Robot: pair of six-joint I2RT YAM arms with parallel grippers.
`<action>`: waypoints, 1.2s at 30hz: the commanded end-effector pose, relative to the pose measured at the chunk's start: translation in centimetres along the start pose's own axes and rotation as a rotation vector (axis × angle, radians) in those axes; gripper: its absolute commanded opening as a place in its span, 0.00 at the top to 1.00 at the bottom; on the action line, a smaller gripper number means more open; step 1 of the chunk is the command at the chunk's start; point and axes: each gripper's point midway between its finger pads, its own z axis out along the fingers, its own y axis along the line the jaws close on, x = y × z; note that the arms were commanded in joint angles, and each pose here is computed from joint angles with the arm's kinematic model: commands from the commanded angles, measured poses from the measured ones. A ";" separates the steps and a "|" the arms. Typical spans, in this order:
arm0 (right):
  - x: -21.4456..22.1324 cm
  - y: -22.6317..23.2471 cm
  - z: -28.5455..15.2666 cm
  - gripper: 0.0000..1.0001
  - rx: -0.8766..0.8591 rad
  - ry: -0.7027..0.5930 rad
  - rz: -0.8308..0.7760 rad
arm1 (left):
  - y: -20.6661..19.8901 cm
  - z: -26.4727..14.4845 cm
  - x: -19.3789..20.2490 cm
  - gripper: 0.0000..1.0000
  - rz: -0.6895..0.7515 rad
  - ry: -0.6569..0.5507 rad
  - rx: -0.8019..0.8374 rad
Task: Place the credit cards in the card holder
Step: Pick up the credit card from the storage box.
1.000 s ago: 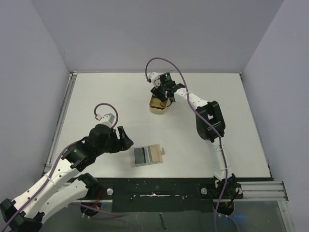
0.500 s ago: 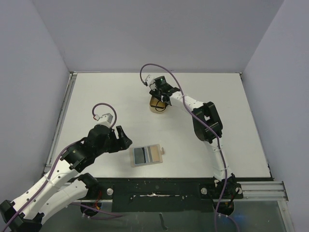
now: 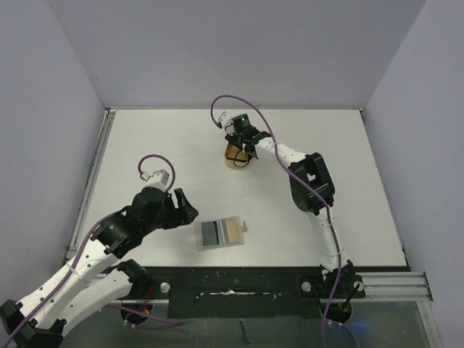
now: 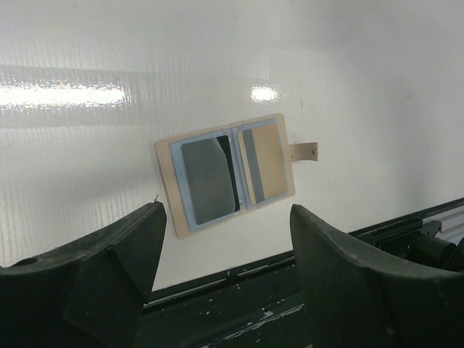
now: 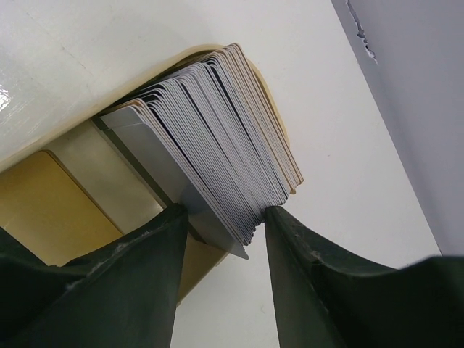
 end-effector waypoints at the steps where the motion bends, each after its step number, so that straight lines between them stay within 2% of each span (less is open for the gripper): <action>1: -3.6 -5.5 -3.5 0.55 0.119 -0.101 0.070 | -1.4 -0.5 -1.4 0.31 -0.006 -0.043 0.042; 19: -4.5 -6.7 -4.8 0.69 0.125 -0.128 0.092 | -1.4 -0.2 -1.1 0.32 -0.006 -0.029 0.041; 23: -4.5 -5.8 -5.2 0.82 0.078 -0.141 0.095 | -1.3 -0.4 -1.2 0.32 -0.013 -0.037 0.042; 25: -4.9 -5.1 -5.6 0.85 0.044 -0.155 0.093 | -1.4 -0.4 -1.2 0.32 -0.014 -0.037 0.044; 28: -6.2 -3.6 -7.1 0.88 -0.054 -0.235 0.091 | -1.6 -0.4 -1.1 0.32 -0.016 -0.029 0.052; 31: -6.9 -2.6 -8.4 0.98 -0.113 -0.288 0.105 | -2.1 -0.1 -0.9 0.33 -0.021 -0.007 0.068; 36: -7.0 -1.7 -10.3 1.00 -0.166 -0.274 0.160 | -2.9 0.1 -0.9 0.36 -0.047 -0.004 0.098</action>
